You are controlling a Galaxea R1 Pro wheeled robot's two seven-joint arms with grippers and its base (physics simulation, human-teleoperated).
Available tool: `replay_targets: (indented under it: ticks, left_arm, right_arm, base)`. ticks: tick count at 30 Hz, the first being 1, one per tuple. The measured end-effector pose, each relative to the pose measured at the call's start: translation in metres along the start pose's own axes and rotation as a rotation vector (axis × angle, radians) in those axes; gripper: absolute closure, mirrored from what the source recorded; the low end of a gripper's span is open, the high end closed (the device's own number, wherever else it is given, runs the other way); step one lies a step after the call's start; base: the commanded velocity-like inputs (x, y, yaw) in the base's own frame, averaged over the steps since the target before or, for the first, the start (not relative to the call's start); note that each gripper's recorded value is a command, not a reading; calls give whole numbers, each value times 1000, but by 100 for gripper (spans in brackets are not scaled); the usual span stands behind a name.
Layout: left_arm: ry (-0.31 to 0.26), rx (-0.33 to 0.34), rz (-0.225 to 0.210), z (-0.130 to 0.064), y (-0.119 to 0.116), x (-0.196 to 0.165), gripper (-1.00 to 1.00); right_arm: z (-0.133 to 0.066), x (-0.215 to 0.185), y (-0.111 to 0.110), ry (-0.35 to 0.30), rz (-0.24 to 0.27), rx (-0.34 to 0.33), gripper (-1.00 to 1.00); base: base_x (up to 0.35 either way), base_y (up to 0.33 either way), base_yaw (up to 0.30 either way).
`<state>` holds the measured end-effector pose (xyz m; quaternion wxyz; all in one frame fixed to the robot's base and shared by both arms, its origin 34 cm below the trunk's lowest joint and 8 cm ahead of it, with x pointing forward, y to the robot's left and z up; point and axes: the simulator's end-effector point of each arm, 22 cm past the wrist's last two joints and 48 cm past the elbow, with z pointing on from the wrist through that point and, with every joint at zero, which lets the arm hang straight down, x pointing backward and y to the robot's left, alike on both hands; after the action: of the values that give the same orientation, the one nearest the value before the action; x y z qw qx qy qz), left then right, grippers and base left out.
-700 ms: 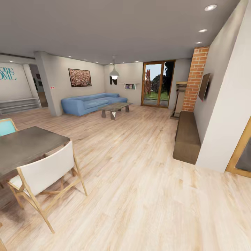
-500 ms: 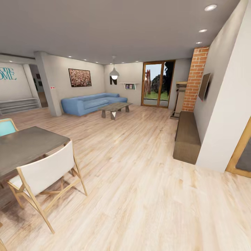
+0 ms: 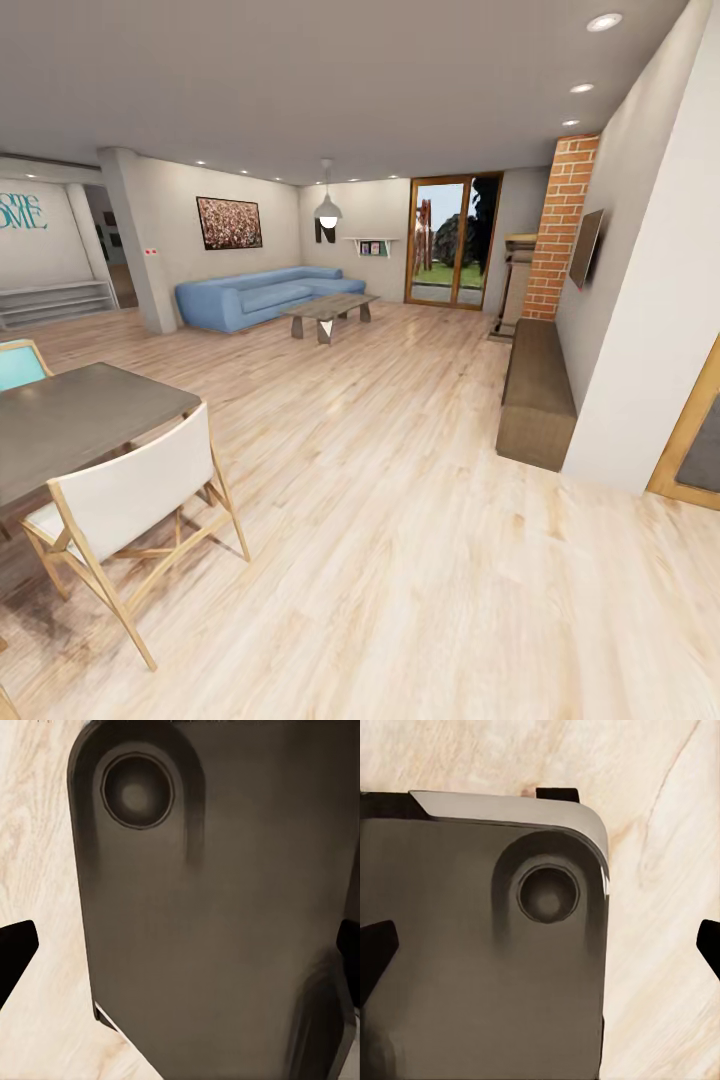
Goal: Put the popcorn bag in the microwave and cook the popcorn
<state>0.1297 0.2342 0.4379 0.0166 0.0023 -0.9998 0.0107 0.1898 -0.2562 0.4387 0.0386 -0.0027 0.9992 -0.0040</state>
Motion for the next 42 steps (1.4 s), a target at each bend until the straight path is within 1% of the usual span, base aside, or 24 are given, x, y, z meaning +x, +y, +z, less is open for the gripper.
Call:
replay_targets:
  ticks: [2, 6, 7, 8, 9, 10, 11, 13, 16, 17, 18, 29, 36, 37, 38, 41, 42]
  left_arm:
    - [-7, -1, 0, 0, 0, -3, -100]
    - [-56, -1, 0, -1, 1, -32, -100]
    - [-105, -1, 1, -3, 1, -71, -100]
    - [-133, -2, 2, -5, 1, -92, -100]
    - [-152, -3, 4, -7, 1, -107, -100]
    - [-163, -3, 4, -8, 1, -115, -100]
    - [-180, -4, 5, -10, 2, -128, -100]
    - [-183, -4, 5, -11, 1, -130, -100]
    - [-183, -2, 0, -11, 0, -130, -100]
    - [-183, -1, 0, -11, -1, -130, -100]
    - [-183, -1, 2, -11, -1, -129, -100]
    - [-174, 1, 2, -10, -2, -123, -100]
    - [-173, 2, 2, -9, -3, -121, -100]
    - [-178, 4, 3, -10, -5, -122, -100]
    - [-198, 9, 3, -10, -9, -127, -100]
    - [-240, 12, 2, -13, -11, -136, -100]
    - [-246, 12, 2, -13, -11, -137, -100]
  right_arm:
    - [0, -1, 0, -2, -2, 0, -100]
    - [0, -18, -15, -32, -4, 19, -100]
    - [-1, -31, -18, -60, -5, 24, -100]
    - [-1, -41, -20, -80, -5, 26, -100]
    - [-3, -56, -22, -112, -7, 28, -100]
    - [-4, -64, -23, -129, -8, 30, -100]
    - [-7, -85, -30, -173, -5, 45, -100]
    - [-9, -93, -33, -191, -8, 55, -100]
    - [-9, -96, -39, -197, -6, 65, -100]
    - [-10, -96, -49, -198, 6, 78, -100]
    - [-10, -96, -51, -199, 8, 81, -100]
    - [-10, -96, -54, -199, 10, 84, -100]
    - [-12, -98, -61, -219, 9, 93, -100]
    - [-12, -98, -62, -219, 9, 93, -100]
    - [-12, -98, -62, -219, 9, 94, -100]
    - [-12, -99, -62, -221, 10, 94, -100]
    - [-12, -100, -62, -222, 11, 94, -100]
  base:
    - [0, 0, 0]
    - [0, 0, 0]
    - [0, 0, 0]
    - [0, 0, 0]
    - [0, 0, 0]
    - [0, 0, 0]
    - [0, 0, 0]
    - [0, 0, 0]
    - [0, 0, -112]
    - [0, 0, -287]
    - [0, 0, -291]
    - [0, 0, -299]
    - [0, 0, -300]
    - [0, 0, -300]
    - [0, 0, -300]
    - [0, 0, -300]
    - [0, 0, -300]
